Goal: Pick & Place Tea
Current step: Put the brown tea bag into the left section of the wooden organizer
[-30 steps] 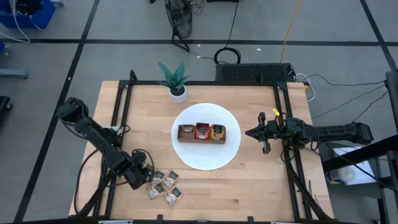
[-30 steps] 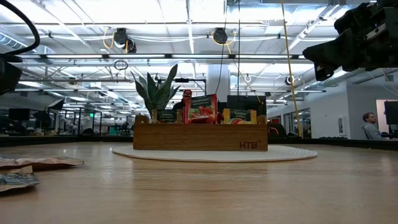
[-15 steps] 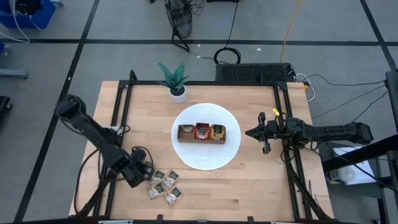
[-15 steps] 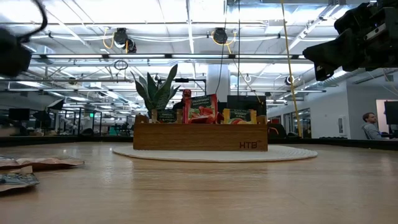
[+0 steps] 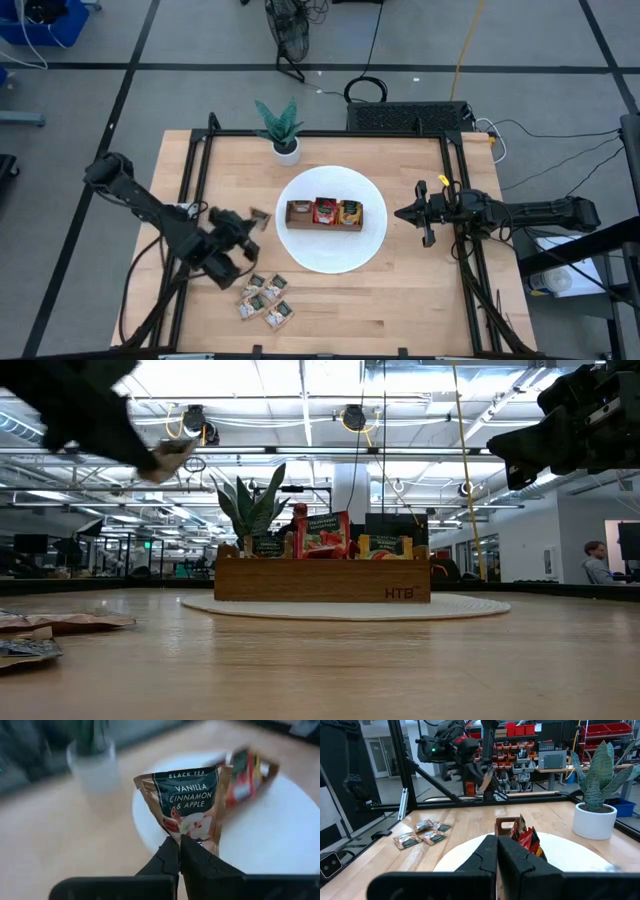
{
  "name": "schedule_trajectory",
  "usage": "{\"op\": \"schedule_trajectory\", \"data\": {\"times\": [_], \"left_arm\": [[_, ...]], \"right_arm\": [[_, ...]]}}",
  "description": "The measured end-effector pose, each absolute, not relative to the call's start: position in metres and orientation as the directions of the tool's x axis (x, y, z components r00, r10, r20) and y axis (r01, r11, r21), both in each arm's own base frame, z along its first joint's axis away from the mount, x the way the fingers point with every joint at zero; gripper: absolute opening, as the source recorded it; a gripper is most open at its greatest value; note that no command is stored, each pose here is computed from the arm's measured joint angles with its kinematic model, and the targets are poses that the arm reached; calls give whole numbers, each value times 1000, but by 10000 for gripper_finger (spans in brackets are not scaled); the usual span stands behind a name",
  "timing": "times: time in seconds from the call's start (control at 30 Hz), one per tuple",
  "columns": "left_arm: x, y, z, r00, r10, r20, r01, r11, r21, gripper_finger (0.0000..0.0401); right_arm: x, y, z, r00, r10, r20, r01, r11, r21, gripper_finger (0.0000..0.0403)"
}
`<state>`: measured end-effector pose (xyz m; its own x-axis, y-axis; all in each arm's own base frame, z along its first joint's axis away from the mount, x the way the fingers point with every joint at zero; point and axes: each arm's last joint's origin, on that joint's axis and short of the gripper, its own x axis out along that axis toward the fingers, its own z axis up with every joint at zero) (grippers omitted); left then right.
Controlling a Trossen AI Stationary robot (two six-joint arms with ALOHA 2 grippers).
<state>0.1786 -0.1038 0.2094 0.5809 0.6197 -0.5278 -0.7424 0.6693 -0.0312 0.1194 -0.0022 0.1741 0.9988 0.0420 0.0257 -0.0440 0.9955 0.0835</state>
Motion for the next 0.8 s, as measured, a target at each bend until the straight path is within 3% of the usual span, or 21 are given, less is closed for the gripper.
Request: {"op": "schedule_trajectory", "data": {"times": [0.1, 0.2, 0.5, 0.8], "left_arm": [[199, -96, 206, 594, 702, -392, -737, 670, 83, 8], [219, -87, 203, 579, 738, -346, -741, 654, 152, 6], [272, -70, 179, 582, 733, -351, -706, 670, 229, 6], [292, -58, 146, 557, 728, -400, -695, 672, 255, 6]], "right_arm": [[119, -2, 174, 999, 42, 26, -44, 996, 83, 4], [119, -2, 174, 999, 42, 26, -44, 996, 83, 4], [119, -2, 174, 999, 42, 26, -44, 996, 83, 4], [119, -2, 174, 999, 42, 26, -44, 996, 83, 4]]}}
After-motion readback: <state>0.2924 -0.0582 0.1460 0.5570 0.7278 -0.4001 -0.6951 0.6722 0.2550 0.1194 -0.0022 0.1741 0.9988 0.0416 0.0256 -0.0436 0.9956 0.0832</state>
